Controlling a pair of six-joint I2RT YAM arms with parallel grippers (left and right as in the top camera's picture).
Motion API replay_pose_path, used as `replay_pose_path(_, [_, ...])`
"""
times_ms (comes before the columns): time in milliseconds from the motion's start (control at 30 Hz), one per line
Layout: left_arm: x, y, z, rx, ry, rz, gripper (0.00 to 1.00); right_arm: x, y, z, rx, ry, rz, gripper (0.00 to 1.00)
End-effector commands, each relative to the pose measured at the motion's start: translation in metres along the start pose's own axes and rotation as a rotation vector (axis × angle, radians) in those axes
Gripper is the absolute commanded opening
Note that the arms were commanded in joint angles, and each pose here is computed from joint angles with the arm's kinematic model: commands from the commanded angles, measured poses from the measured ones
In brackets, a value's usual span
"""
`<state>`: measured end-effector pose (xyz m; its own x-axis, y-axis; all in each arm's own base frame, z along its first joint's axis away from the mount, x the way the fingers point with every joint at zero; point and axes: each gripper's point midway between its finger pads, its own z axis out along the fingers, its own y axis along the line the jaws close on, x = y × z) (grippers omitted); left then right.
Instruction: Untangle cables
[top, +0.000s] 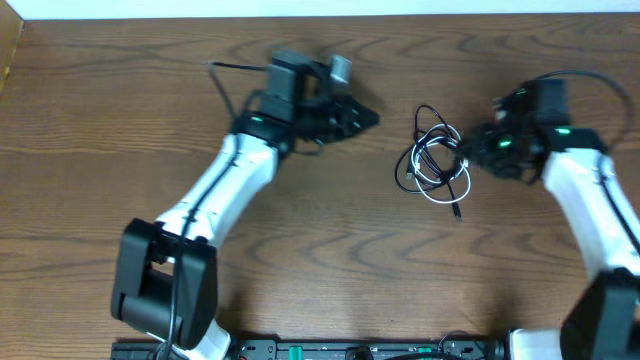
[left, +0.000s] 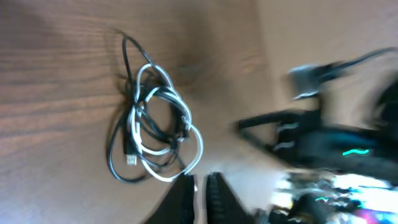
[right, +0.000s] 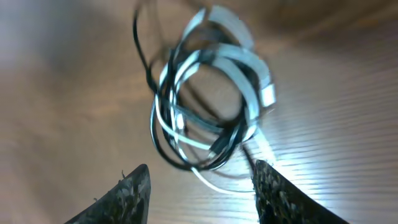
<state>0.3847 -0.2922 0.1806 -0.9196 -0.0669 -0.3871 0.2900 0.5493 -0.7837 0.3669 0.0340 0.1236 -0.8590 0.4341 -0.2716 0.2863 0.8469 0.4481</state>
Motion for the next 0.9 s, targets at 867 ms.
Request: replay_pose_path(867, [0.038,0.034,0.172,-0.343,0.138,0.089,0.40,-0.004,-0.026,-0.043,0.051,-0.042,0.061,0.59])
